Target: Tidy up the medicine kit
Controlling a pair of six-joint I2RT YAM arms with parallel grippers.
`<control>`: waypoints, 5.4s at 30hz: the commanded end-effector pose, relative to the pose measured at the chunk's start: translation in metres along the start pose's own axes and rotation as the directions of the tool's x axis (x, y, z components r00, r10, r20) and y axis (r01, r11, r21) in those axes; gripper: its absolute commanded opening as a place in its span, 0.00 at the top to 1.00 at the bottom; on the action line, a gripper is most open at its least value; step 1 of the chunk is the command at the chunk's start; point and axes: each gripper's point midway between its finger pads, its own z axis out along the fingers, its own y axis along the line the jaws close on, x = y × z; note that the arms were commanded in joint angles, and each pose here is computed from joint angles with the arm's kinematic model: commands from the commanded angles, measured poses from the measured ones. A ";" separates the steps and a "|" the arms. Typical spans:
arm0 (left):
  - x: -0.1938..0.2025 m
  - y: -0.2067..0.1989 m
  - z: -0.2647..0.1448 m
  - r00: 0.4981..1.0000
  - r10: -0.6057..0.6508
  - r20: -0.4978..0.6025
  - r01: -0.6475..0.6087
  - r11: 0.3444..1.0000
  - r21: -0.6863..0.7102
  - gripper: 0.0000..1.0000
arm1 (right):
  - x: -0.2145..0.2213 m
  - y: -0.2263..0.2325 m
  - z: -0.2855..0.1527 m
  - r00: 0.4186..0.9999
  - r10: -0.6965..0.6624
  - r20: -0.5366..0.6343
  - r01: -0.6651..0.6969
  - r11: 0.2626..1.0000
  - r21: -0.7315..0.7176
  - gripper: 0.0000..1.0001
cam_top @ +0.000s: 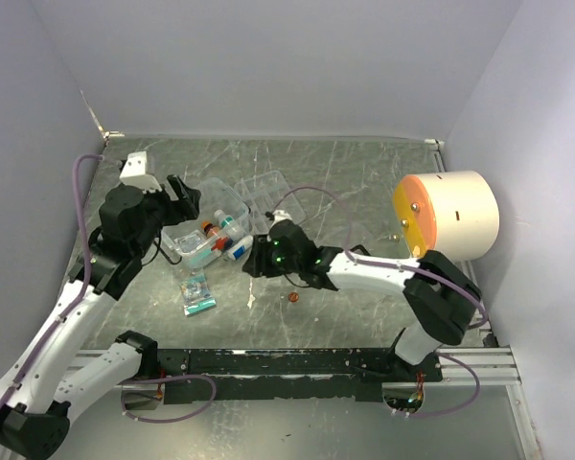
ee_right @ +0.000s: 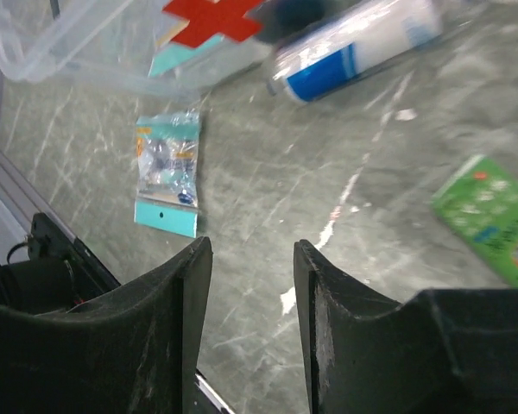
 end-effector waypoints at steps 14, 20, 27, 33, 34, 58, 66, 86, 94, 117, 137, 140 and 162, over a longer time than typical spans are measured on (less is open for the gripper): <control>-0.038 -0.007 -0.040 0.980 -0.073 0.185 0.057 0.994 0.089 0.13 | 0.064 0.071 0.071 0.987 0.032 -0.159 -0.045 0.996 -0.079 0.53; -0.043 -0.005 -0.047 0.975 -0.081 0.207 0.064 0.994 0.086 0.13 | 0.075 0.070 0.081 0.980 0.016 -0.199 -0.028 0.998 -0.060 0.55; -0.045 -0.003 -0.049 0.971 -0.089 0.224 0.071 0.994 0.088 0.14 | 0.086 0.067 0.081 0.972 0.007 -0.236 -0.023 0.998 -0.065 0.58; -0.044 -0.003 -0.048 0.971 -0.094 0.219 0.076 0.993 0.086 0.15 | 0.100 0.070 0.081 0.959 0.009 -0.284 -0.039 0.994 -0.101 0.61; -0.044 -0.002 -0.047 0.971 -0.095 0.218 0.079 0.993 0.084 0.14 | 0.101 0.071 0.082 0.958 0.010 -0.288 -0.042 0.994 -0.105 0.61; -0.044 0.005 -0.047 0.966 -0.101 0.237 0.090 0.994 0.058 0.14 | 0.115 0.057 0.098 0.953 0.107 -0.284 -0.129 0.990 -0.060 0.72; -0.043 0.004 -0.046 0.967 -0.102 0.233 0.090 0.994 0.059 0.14 | 0.092 0.052 0.090 0.975 0.105 -0.198 -0.112 0.993 -0.023 1.00; -0.042 0.003 -0.043 0.969 -0.103 0.225 0.091 0.994 0.066 0.15 | 0.056 -0.015 0.036 0.986 -0.088 -0.144 0.123 0.960 0.250 0.52; -0.041 0.002 -0.041 0.971 -0.102 0.216 0.089 0.994 0.070 0.15 | 0.028 -0.003 0.060 0.990 -0.110 -0.085 0.127 0.963 0.239 0.47; -0.040 0.007 -0.040 0.972 -0.103 0.211 0.096 0.994 0.044 0.15 | 0.047 -0.015 0.081 0.952 -0.220 -0.212 0.278 0.911 0.304 0.52; -0.032 -0.002 -0.033 0.981 -0.102 0.167 0.089 0.992 0.086 0.14 | 0.035 -0.009 0.062 0.965 -0.233 -0.124 0.262 0.898 0.354 0.78; -0.015 -0.010 -0.025 0.994 -0.085 0.068 0.077 0.991 0.113 0.12 | 0.019 -0.002 0.049 0.974 -0.226 -0.029 0.223 0.916 0.335 0.80; 0.075 -0.007 -0.015 0.947 -0.146 -0.285 0.172 0.983 0.068 0.25 | 0.014 -0.006 0.025 0.984 -0.176 -0.024 0.175 0.935 0.308 0.49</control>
